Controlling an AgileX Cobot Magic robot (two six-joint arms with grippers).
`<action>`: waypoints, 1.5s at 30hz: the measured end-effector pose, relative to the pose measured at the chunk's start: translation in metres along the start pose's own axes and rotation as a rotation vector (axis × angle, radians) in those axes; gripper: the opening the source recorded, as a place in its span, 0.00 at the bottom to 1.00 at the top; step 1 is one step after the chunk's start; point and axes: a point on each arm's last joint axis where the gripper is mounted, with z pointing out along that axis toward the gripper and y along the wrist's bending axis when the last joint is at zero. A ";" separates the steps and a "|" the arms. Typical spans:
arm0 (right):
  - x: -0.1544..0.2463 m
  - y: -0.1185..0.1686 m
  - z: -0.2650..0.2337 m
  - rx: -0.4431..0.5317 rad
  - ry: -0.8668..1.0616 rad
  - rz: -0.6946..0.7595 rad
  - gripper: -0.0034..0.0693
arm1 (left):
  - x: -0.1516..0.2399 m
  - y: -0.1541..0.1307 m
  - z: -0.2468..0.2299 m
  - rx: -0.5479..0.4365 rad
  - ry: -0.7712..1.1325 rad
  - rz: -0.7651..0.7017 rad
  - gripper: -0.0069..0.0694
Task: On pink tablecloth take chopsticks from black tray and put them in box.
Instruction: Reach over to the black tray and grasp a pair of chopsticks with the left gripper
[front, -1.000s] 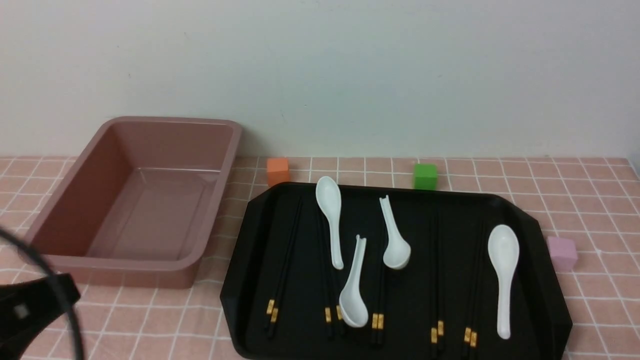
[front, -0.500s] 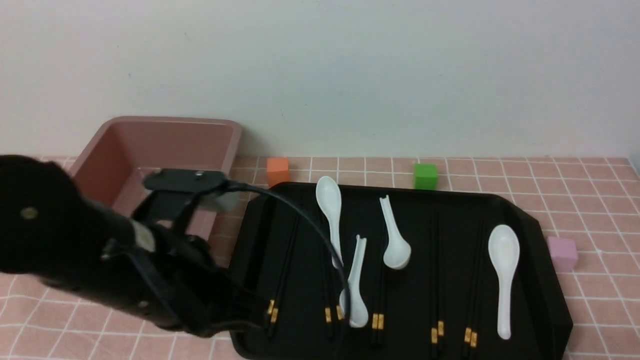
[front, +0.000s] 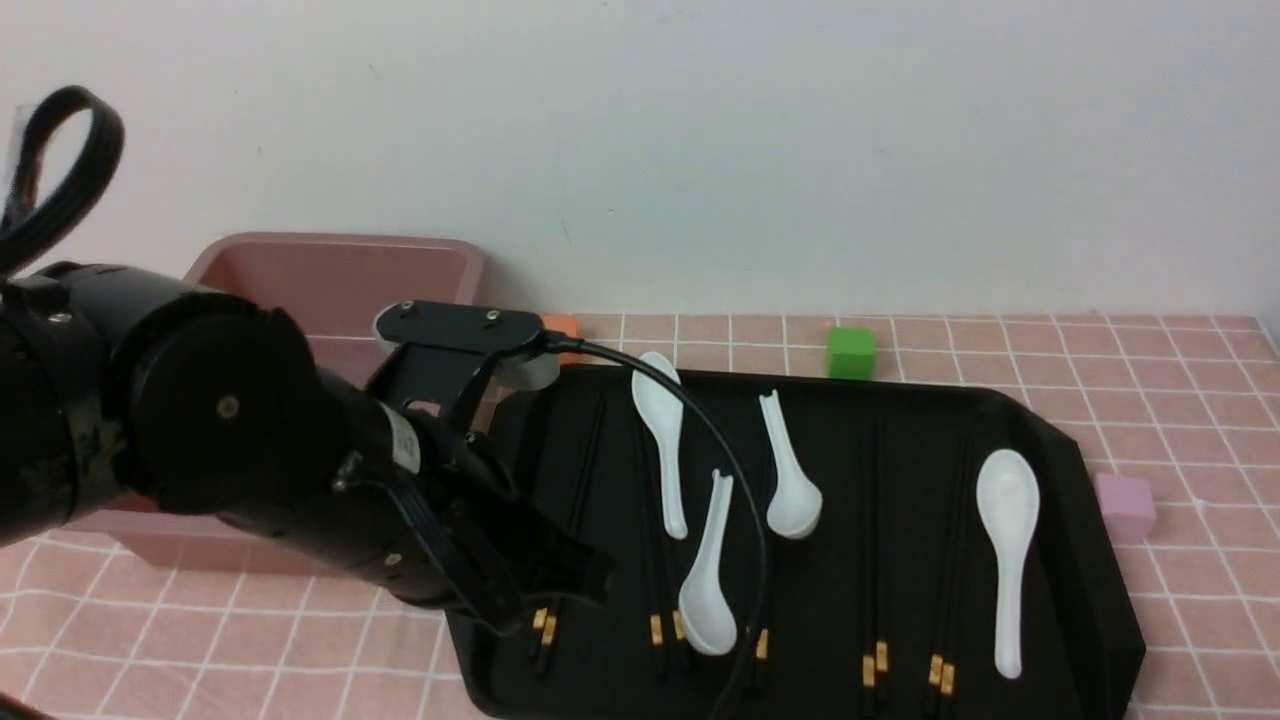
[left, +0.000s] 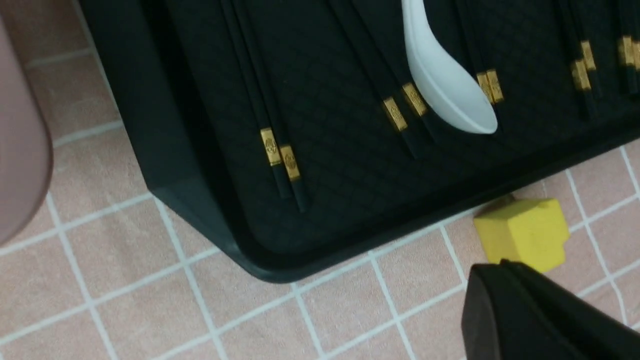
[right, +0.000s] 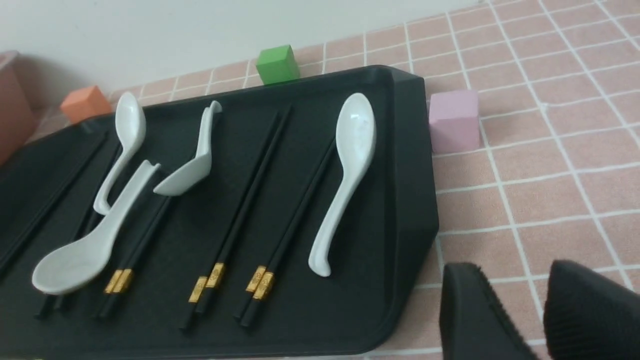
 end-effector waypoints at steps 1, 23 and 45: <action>0.000 0.000 0.000 0.000 0.000 0.000 0.38 | 0.000 0.000 0.002 -0.001 -0.001 -0.004 0.07; 0.002 -0.002 -0.001 0.024 0.041 -0.054 0.38 | -0.040 0.013 0.126 -0.216 0.301 -0.018 0.38; 0.001 -0.001 -0.001 0.023 0.040 -0.054 0.38 | -0.051 0.046 0.149 -0.247 0.312 -0.098 0.55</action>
